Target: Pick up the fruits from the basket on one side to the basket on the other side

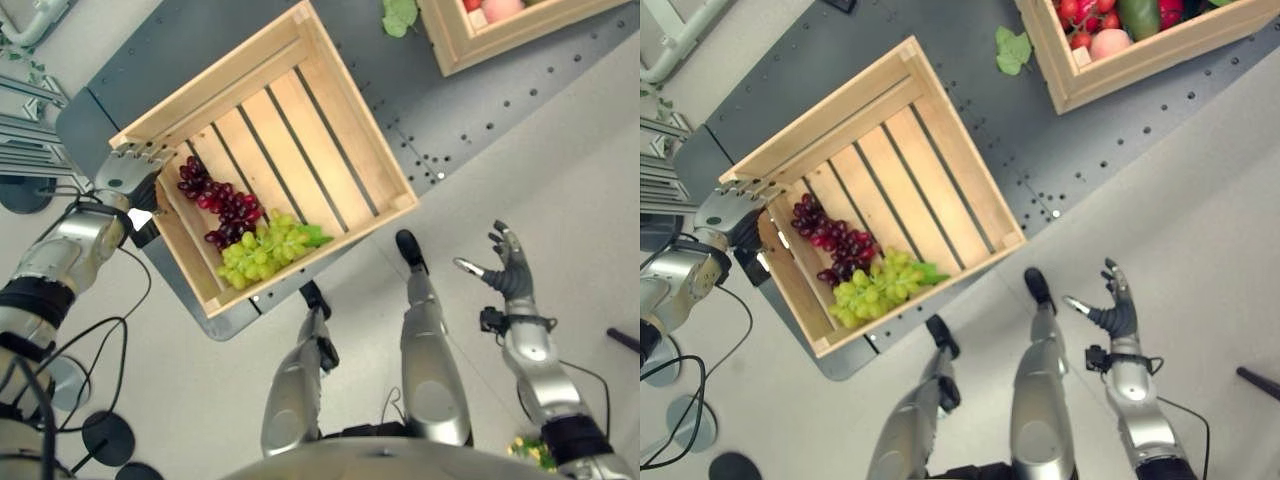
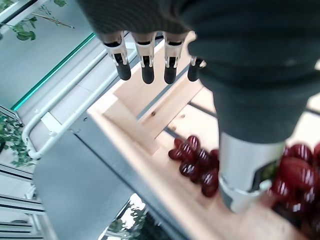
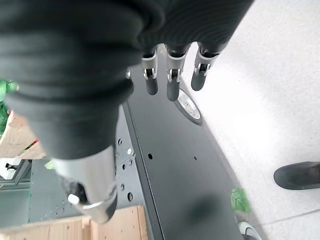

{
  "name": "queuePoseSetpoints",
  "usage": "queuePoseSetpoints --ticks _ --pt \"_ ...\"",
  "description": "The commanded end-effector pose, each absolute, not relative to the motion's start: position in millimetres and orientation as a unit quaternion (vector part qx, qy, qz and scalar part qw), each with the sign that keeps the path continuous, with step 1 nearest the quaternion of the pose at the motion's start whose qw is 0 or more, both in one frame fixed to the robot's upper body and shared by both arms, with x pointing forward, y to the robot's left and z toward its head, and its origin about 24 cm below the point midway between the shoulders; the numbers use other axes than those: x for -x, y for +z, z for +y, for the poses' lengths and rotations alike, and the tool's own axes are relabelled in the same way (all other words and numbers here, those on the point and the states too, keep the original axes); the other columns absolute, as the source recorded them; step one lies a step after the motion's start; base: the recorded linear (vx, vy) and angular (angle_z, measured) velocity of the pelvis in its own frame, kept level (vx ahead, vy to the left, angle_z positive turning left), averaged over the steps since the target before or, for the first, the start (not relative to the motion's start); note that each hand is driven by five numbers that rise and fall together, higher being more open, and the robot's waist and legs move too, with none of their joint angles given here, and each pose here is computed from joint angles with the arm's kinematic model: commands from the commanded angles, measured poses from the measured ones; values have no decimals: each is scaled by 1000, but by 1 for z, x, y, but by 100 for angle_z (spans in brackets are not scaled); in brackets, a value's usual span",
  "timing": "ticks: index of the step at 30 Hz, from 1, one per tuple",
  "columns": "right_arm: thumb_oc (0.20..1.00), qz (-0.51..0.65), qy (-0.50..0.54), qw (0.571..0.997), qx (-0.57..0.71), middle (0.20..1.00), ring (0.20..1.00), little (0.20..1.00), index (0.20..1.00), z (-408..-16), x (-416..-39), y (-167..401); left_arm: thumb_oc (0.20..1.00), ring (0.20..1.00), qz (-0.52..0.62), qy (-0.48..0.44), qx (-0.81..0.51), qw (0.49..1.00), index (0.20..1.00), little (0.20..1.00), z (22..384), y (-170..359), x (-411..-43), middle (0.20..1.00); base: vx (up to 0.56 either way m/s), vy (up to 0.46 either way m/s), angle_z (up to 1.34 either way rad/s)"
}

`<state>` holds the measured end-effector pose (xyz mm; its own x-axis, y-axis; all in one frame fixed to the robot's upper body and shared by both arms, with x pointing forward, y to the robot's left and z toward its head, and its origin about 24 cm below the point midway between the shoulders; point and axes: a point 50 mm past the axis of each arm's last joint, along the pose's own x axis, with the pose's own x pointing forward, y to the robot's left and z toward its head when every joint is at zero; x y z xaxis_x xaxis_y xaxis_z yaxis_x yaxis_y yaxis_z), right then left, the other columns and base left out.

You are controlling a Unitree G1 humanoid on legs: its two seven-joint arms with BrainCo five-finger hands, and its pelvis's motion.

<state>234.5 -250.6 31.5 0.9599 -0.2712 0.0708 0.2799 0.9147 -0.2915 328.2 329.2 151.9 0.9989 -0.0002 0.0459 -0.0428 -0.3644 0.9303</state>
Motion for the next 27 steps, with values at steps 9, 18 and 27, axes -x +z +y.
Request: queuePoseSetpoints --ticks 9,18,27 --pt "1000 -106 -165 966 171 1000 1000 1000 1000 -262 -240 69 1000 1000 -11 54 -856 513 1000 1000 334 172 -344 1000 1 18 -3" --pt "1000 -109 -165 965 170 1000 1000 1000 1000 -260 -240 70 1000 1000 -45 57 -839 539 1000 1000 316 172 -350 1000 0 0 0" --pt "1000 -123 -159 964 173 1000 1000 1000 1000 -256 -239 76 1000 1000 -28 41 -847 529 1000 1000 301 153 -363 1000 3 25 -7"
